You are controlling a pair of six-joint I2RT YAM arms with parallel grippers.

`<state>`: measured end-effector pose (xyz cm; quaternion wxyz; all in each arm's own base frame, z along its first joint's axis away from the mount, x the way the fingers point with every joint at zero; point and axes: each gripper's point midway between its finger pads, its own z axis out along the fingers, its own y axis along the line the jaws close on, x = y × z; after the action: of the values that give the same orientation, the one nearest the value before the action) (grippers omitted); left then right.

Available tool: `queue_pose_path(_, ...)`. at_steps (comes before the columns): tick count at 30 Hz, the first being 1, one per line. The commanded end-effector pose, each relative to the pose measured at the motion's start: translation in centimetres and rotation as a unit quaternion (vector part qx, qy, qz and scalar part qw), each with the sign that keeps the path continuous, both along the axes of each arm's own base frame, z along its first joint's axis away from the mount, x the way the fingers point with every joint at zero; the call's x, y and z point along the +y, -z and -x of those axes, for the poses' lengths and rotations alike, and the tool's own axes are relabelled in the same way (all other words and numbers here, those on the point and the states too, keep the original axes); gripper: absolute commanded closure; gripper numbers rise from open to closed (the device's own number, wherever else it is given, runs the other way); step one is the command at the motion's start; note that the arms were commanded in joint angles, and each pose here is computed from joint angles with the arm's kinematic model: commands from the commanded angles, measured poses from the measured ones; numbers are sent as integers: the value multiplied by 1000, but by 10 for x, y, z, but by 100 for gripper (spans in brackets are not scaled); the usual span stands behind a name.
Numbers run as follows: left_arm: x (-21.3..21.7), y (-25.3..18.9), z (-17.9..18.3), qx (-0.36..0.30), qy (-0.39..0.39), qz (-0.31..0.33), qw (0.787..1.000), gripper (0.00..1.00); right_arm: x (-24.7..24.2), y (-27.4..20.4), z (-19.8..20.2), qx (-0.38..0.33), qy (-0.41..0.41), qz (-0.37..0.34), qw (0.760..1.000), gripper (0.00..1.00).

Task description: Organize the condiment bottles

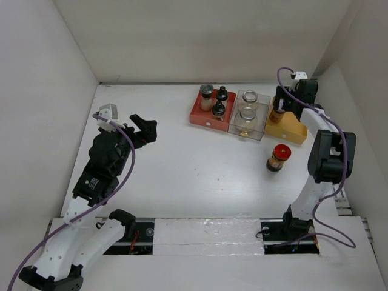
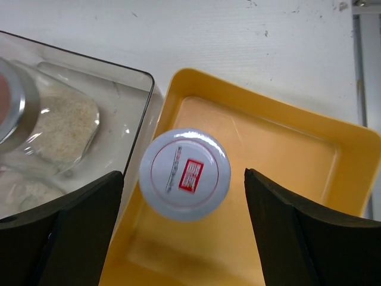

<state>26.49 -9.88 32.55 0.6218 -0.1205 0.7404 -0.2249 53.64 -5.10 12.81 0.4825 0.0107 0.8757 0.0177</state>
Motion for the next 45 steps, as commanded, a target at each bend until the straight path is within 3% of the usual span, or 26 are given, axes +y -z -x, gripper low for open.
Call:
queue_pose_path(1, 1, -10, 0, -23, 2, 4, 1000, 5, 5, -98, 9, -111, 0, 6, 994, 12)
queue_pose_path(6, -3, -15, 5, -31, 17, 9, 999, 5, 28, -146, 68, -152, 18, 25, 988, 12)
queue_pose_path(7, -3, -15, 5, -30, 17, 13, 999, 5, 32, -150, 94, -156, 24, 30, 987, 9)
queue_pose_path(10, -7, -20, 9, -38, 31, 18, 999, 3, 43, -110, 147, -98, 43, 34, 994, 4)
queue_pose_path(11, -7, -20, 9, -38, 31, 18, 999, 3, 45, -120, 167, -111, 50, 27, 992, 2)
queue_pose_path(14, -11, -20, 11, -38, 42, 19, 998, 3, 47, -80, 222, -37, 54, 21, 998, 0)
queue_pose_path(19, -8, -28, 17, -52, 42, 25, 997, 2, 39, -49, 269, 7, 84, 17, 996, 0)
queue_pose_path(26, -5, -36, 24, -66, 42, 31, 996, 2, 61, -33, 257, 42, 29, -1, 999, 0)
queue_pose_path(33, -4, -38, 26, -70, 42, 33, 996, 2, 59, -31, 236, 21, 31, 5, 999, 1)
queue_pose_path(38, -5, -36, 24, -66, 42, 31, 996, 2, 56, -31, 231, 24, 36, 14, 999, 25)
queue_pose_path(41, -5, -36, 24, -66, 42, 31, 996, 2, 56, -27, 233, 29, 36, 15, 999, 26)
queue_pose_path(45, -5, -36, 24, -66, 42, 31, 996, 2, 53, -26, 239, 32, 41, 19, 998, 38)
